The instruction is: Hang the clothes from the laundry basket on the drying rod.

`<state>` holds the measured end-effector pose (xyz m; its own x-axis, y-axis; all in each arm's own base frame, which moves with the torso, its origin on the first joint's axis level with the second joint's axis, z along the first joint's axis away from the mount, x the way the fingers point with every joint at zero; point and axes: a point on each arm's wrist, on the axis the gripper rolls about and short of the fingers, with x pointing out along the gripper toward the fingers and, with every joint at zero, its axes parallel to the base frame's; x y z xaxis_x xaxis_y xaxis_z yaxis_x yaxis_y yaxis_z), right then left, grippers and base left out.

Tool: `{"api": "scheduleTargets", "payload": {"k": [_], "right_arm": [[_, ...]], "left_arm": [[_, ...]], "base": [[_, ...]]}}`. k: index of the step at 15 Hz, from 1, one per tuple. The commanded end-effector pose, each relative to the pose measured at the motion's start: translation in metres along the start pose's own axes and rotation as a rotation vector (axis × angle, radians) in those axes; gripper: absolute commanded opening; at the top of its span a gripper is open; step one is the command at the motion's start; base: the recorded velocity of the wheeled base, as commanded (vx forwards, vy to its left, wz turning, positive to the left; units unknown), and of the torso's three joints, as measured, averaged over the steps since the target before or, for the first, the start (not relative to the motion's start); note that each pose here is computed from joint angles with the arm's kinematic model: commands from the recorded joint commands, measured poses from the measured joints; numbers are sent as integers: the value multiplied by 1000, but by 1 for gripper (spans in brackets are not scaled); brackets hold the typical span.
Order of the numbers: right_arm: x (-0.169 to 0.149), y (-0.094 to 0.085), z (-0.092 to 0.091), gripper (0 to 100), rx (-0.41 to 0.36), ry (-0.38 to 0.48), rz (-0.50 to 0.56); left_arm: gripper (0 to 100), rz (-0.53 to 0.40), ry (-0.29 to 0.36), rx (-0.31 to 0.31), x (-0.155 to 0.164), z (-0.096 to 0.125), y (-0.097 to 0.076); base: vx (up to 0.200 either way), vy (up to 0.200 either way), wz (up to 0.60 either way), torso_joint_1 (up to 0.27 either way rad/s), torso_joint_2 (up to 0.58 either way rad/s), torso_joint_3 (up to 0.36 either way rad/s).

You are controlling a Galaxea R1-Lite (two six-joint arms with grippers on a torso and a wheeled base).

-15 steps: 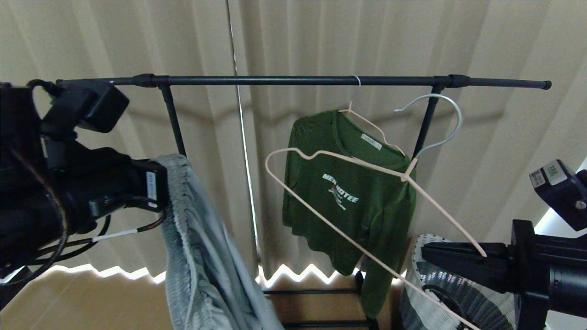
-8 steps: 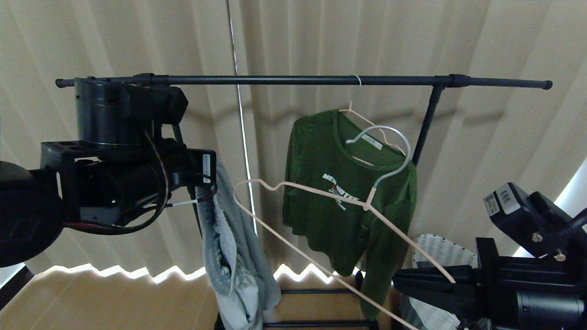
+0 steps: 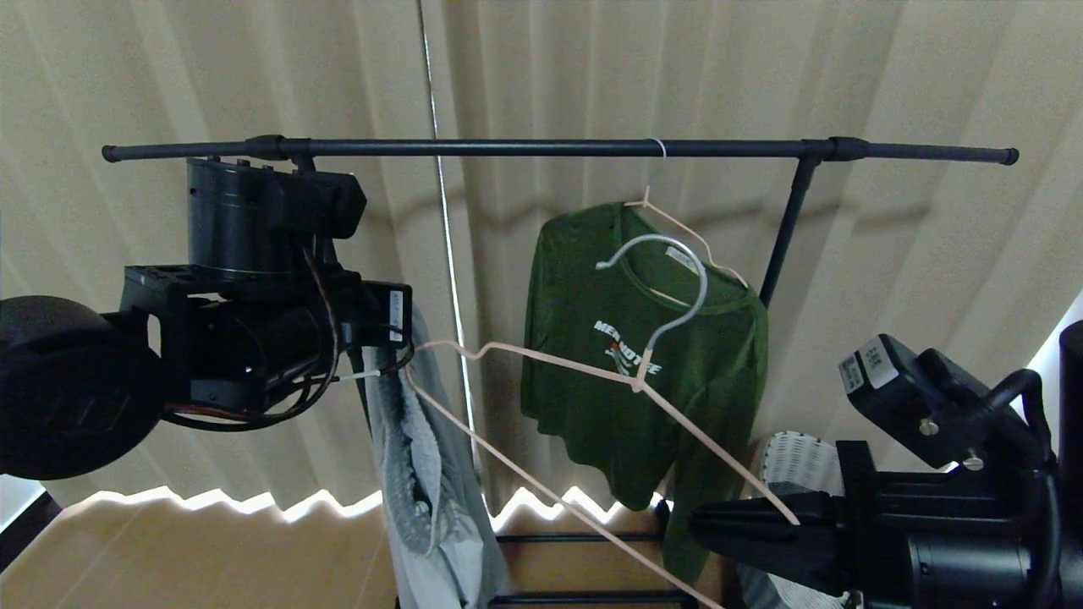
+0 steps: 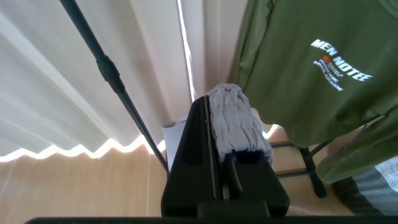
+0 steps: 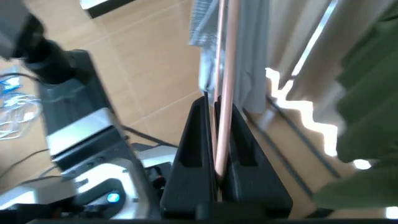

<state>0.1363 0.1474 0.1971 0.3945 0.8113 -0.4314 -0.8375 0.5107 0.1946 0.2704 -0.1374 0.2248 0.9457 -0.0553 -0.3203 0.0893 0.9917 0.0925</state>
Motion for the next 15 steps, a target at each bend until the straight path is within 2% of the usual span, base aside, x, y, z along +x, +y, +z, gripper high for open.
{"api": "scheduleTargets", "payload": {"k": [1, 4, 7, 9, 12, 15], "right_arm": [[10, 0, 2, 0, 14, 19, 7], [18, -3, 3, 0, 32, 39, -1], [12, 0, 3, 0, 55, 23, 5], [7, 11, 3, 0, 31, 13, 49], [10, 11, 4, 0, 31, 16, 50], [24, 6, 2, 0, 42, 55, 39]], "left_arm": [[0, 2, 7, -1, 2, -2, -1], [0, 25, 5, -1, 2, -2, 0], [0, 54, -2, -6, 4, 1, 5], [0, 96, 23, -13, 15, -4, 14], [0, 95, 22, -12, 15, -4, 13], [0, 121, 20, -8, 13, -4, 13]], "base": [[0, 0, 0, 0, 0, 0], [0, 0, 0, 0, 0, 0], [0, 0, 0, 0, 0, 0], [0, 0, 0, 0, 0, 0], [0, 0, 0, 0, 0, 0], [0, 0, 0, 0, 0, 0]]}}
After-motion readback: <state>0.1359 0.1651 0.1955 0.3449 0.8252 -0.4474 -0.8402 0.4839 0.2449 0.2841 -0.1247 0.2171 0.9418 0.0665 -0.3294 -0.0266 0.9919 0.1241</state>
